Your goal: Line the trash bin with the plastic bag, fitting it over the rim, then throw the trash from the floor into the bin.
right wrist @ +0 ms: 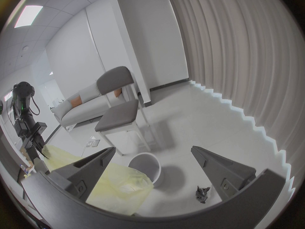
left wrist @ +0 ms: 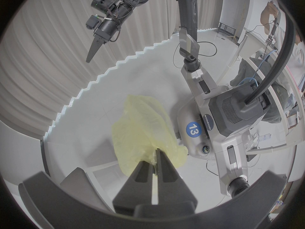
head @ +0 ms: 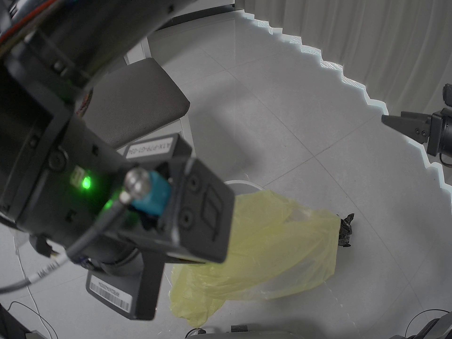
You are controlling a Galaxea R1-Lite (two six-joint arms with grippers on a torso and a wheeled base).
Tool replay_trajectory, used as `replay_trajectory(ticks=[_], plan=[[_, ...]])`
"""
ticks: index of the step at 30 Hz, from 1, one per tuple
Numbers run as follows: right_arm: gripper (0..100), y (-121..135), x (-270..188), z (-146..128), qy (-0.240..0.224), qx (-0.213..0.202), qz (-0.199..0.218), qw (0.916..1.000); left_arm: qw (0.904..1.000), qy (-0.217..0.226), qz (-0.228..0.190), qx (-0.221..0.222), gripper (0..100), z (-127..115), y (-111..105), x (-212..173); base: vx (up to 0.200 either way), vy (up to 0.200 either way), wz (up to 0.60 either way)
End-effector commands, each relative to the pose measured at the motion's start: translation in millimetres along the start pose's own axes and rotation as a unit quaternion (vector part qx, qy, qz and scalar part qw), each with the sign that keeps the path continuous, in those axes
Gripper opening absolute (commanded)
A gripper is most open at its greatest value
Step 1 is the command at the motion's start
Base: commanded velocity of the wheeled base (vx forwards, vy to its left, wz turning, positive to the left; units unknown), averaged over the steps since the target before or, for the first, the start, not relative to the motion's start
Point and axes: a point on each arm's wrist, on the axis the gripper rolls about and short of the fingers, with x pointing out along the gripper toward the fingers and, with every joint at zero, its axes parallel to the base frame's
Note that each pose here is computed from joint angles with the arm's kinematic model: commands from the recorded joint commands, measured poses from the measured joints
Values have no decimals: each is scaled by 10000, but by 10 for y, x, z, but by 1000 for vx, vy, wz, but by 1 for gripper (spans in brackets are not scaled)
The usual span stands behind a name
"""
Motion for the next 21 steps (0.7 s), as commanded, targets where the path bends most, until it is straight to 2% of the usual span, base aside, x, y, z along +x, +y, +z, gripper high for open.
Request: replay_trajectory(ticks=[1,2,3,5,6,7,8,12,17,21], plan=[[100,39,246,-195,575,119,188,9981,9997,141,-177,52,0,61,19,153,0,0,0],[100,67,277,-261,775,148,225,9966,9997,141,-177,52,0,61,19,153,0,0,0],[100,67,277,-261,775,148,225,9966,9997,141,-177,52,0,61,19,153,0,0,0],[100,111,303,-408,1193,187,277,9923,9998,127,-168,57,0,53,10,129,0,0,0],[100,111,303,-408,1193,187,277,9923,9998,127,-168,57,0,53,10,129,0,0,0],[100,117,277,-554,1525,210,287,9877,9998,107,-146,54,0,42,3,100,0,0,0],[100,122,258,-610,1635,206,303,9859,9998,96,-134,52,0,39,0,88,0,0,0],[100,161,13,-810,1848,51,329,9822,9999,75,-93,41,0,27,-2,60,0,0,0],[100,222,-361,-931,1868,-102,326,9818,9999,101,-30,-47,0,2,40,76,0,0,0],[100,286,-626,-963,1900,-107,362,9811,9985,340,85,-427,0,-155,205,151,0,0,0]])
